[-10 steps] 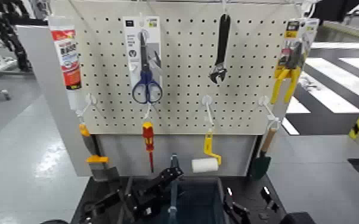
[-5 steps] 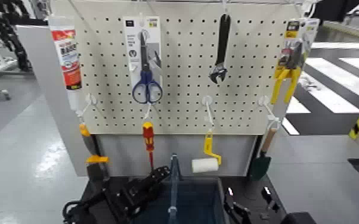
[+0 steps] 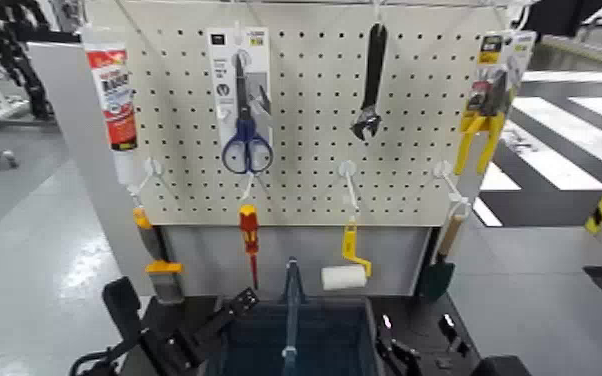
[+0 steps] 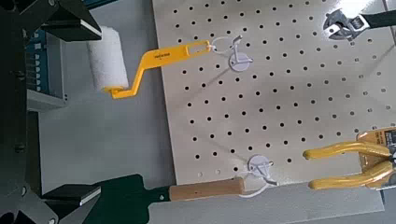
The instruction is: Place the crate on the table.
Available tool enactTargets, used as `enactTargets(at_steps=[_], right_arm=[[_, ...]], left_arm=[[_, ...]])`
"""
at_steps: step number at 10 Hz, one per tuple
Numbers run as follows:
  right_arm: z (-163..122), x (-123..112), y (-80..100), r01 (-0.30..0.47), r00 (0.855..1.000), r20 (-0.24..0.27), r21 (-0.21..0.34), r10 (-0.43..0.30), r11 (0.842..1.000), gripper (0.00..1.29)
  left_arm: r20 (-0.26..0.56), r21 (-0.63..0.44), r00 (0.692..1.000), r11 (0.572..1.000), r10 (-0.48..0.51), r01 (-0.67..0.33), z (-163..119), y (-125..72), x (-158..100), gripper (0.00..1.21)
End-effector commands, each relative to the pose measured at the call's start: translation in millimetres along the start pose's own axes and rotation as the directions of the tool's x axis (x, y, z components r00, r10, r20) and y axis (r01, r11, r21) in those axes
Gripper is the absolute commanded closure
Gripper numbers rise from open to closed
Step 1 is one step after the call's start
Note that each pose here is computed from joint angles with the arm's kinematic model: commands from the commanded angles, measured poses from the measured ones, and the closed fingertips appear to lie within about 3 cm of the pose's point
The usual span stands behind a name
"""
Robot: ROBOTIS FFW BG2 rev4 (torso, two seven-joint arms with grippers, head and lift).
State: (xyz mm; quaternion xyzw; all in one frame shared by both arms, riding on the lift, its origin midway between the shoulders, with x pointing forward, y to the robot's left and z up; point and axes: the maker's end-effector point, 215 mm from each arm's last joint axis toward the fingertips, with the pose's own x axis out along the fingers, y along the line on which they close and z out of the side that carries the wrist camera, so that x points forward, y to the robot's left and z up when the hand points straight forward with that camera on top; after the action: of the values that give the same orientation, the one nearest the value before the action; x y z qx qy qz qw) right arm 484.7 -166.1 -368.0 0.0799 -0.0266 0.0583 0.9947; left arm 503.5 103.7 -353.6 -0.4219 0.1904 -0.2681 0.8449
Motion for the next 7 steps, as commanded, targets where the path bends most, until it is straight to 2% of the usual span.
enactTargets(at_steps=[1, 3, 5, 7], right_arm=[[1.5, -0.3, -1.2, 0.002, 1.000, 0.002, 0.000, -0.002, 1.000, 0.14], [3.0, -0.9, -2.3, 0.004, 1.000, 0.005, -0.002, -0.004, 1.000, 0.15], [5.0, -2.3, -3.2, 0.009, 1.000, 0.010, 0.001, -0.009, 1.000, 0.14], [6.0, -3.9, -4.8, 0.013, 1.000, 0.011, 0.001, -0.013, 1.000, 0.15]], left_arm=[[0.123, 0.219, 0.991, 0.973, 0.052, -0.078, 25.5, 14.4, -19.0, 0.08], [0.216, 0.402, 0.970, 0.896, 0.109, -0.190, 46.4, 24.6, -38.5, 0.08], [0.308, 0.557, 0.940, 0.773, 0.147, -0.304, 61.8, 28.8, -55.6, 0.08], [0.412, 0.618, 0.898, 0.676, 0.156, -0.402, 76.5, 24.1, -75.5, 0.09]])
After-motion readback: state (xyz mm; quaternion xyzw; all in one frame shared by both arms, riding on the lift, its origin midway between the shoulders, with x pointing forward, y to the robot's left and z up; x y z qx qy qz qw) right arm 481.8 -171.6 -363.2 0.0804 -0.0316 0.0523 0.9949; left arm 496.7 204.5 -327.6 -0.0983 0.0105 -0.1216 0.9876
